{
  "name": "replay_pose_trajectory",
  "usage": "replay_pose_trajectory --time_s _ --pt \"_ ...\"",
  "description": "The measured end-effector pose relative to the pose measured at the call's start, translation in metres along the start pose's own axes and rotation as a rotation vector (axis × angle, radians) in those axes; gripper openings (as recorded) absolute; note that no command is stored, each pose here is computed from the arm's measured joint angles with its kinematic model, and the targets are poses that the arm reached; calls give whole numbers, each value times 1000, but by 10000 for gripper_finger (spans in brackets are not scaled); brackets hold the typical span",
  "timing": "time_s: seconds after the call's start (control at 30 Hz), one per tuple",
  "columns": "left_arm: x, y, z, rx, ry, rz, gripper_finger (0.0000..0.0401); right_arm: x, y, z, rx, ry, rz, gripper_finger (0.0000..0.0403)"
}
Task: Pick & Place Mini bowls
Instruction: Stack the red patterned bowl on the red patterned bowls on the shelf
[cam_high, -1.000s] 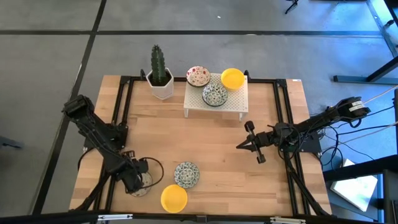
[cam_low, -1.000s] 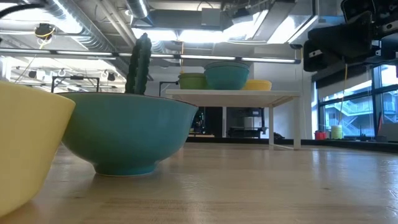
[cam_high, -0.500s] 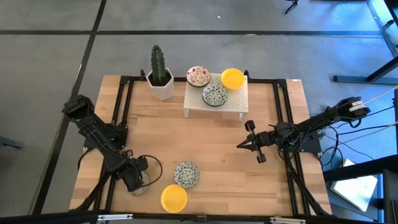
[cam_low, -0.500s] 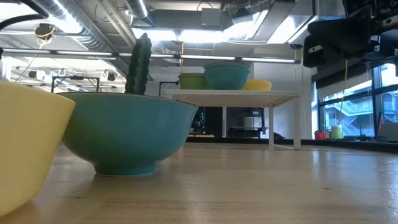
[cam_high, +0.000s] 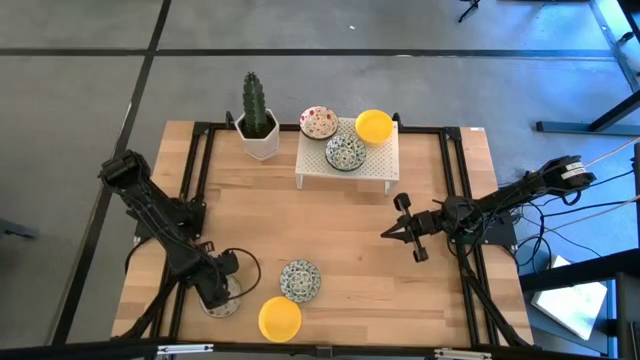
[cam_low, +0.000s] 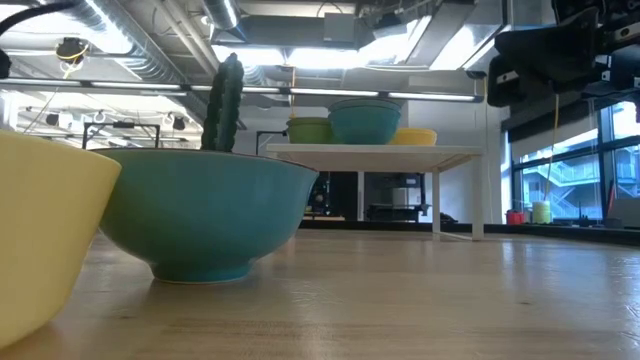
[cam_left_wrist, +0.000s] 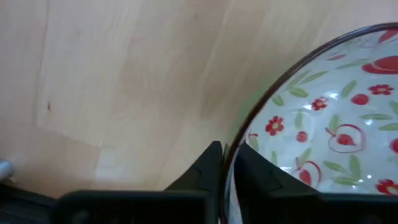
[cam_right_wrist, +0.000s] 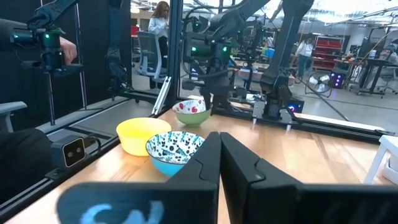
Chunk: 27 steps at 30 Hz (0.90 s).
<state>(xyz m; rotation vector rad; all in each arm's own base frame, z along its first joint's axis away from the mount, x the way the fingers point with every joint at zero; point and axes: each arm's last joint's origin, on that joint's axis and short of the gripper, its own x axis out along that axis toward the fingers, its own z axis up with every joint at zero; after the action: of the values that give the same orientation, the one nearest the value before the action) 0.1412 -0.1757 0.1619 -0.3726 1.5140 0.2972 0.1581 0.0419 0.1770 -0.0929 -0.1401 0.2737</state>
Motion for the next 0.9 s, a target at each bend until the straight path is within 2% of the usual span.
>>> replay_pose_trajectory --time_s 0.07,0.23,0.43,0.57,0.67,0.8,0.9 --pt "0 0 0 21 -1 -2 13 0 0 0 10 2 0 8" --pt "-1 1 1 35 -18 2 15 0 0 -1 49 7 1 8" --pt "-21 -1 3 132 -132 -38 7 0 0 -4 76 40 3 8" --pt "-54 1 10 143 -237 -53 7 0 0 -4 80 46 3 8" --pt "-83 10 16 144 -277 -13 7 0 0 -4 82 45 3 8" --pt "-131 16 33 113 -411 -7 7 0 0 -5 83 53 0 8" --pt "-166 29 50 83 -516 52 7 0 0 -6 81 60 -7 8"
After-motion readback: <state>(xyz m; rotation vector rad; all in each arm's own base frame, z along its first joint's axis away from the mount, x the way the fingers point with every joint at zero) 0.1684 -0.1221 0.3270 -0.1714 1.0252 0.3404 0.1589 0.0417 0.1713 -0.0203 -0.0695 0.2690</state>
